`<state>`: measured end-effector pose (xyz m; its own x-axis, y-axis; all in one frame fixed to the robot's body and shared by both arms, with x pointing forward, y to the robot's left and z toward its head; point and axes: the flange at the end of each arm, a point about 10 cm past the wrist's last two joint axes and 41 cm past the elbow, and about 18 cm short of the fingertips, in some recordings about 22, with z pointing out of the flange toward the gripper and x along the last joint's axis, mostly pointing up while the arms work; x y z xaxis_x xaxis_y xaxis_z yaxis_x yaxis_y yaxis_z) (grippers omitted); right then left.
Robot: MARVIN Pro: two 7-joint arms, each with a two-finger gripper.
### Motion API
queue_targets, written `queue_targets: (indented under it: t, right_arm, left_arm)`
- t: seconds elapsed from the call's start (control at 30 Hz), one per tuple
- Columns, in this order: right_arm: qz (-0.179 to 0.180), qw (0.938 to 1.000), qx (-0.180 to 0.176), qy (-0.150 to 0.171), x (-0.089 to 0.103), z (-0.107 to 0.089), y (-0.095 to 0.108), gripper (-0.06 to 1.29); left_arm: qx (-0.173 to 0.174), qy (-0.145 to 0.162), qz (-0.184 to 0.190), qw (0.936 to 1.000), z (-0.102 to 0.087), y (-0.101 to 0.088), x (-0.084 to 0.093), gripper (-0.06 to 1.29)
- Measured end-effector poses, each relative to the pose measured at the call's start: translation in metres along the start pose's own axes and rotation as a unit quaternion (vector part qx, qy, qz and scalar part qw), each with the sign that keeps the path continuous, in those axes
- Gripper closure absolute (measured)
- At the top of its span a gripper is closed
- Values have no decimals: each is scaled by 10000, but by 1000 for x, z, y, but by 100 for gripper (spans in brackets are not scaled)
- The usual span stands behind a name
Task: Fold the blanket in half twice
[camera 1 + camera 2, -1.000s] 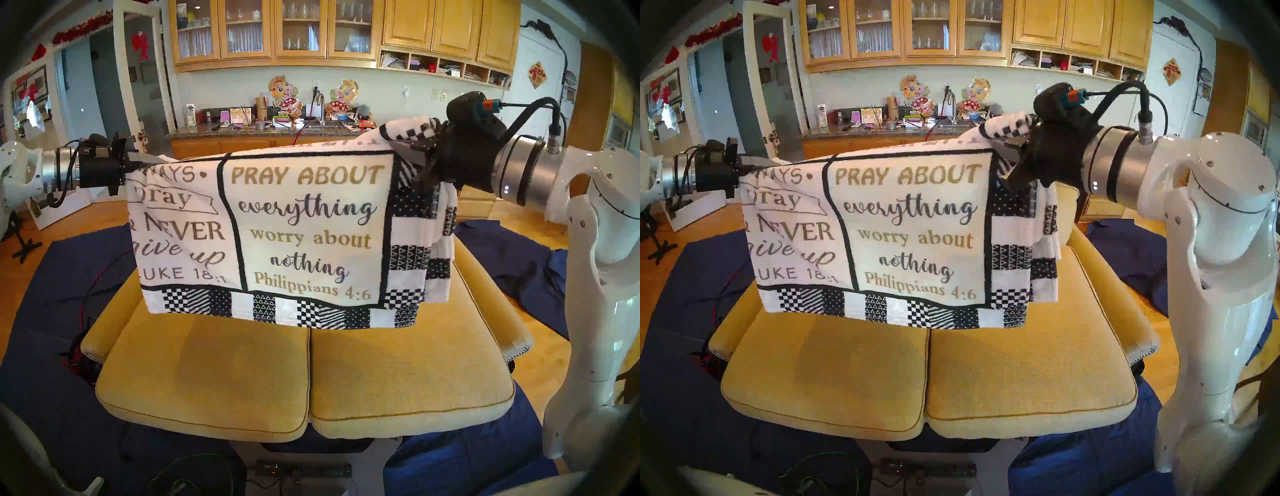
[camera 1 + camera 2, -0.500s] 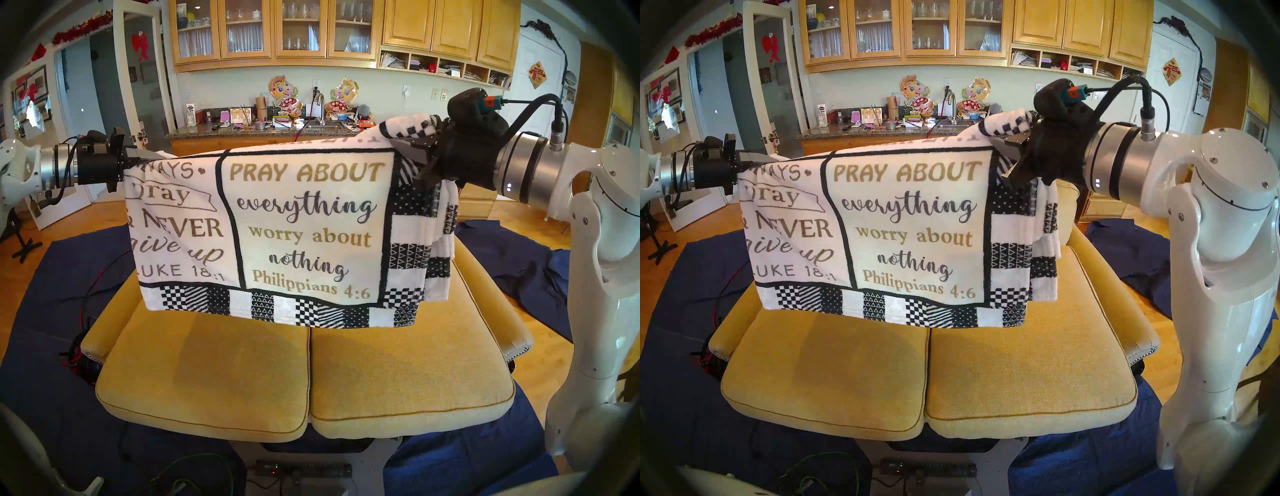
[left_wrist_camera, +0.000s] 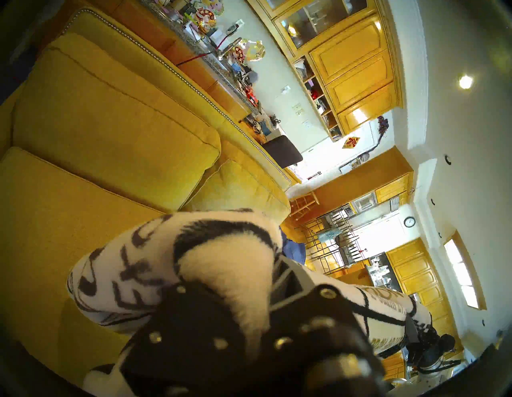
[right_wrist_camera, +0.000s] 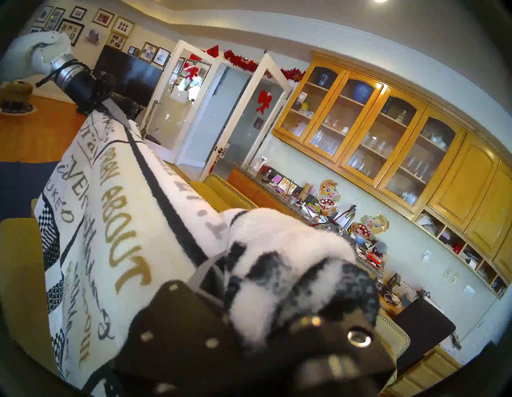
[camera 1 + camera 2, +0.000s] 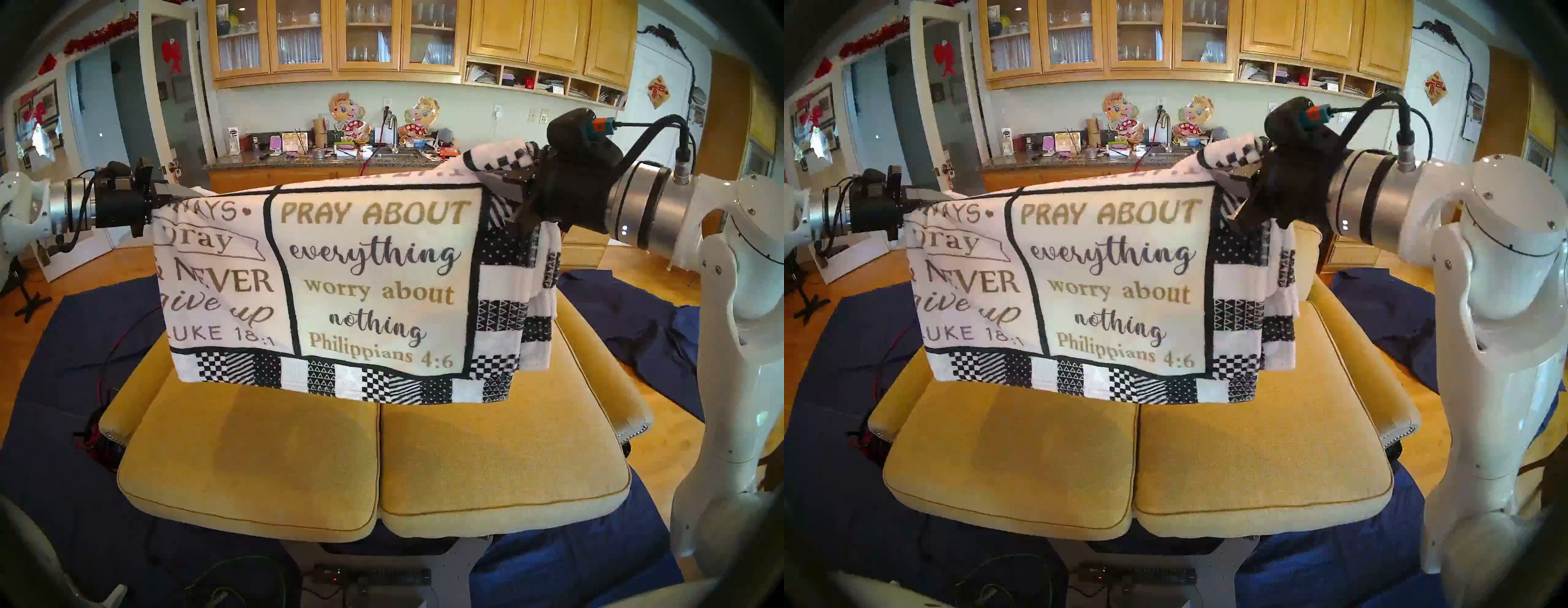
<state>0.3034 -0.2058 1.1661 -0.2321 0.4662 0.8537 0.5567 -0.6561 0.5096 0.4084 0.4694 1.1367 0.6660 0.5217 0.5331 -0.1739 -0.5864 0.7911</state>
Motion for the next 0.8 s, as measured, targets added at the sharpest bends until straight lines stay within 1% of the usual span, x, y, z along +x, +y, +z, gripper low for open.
queue_targets:
  t: [0.43,0.8]
  right_arm:
    - [-52,10000,48,-24,1,-1,0,114]
    - [-136,9999,44,-18,5,-4,2,114]
  left_arm:
    - [23,-23,-25,10000,1,-3,-2,119]
    - [-6,-12,-23,10000,0,-1,-1,119]
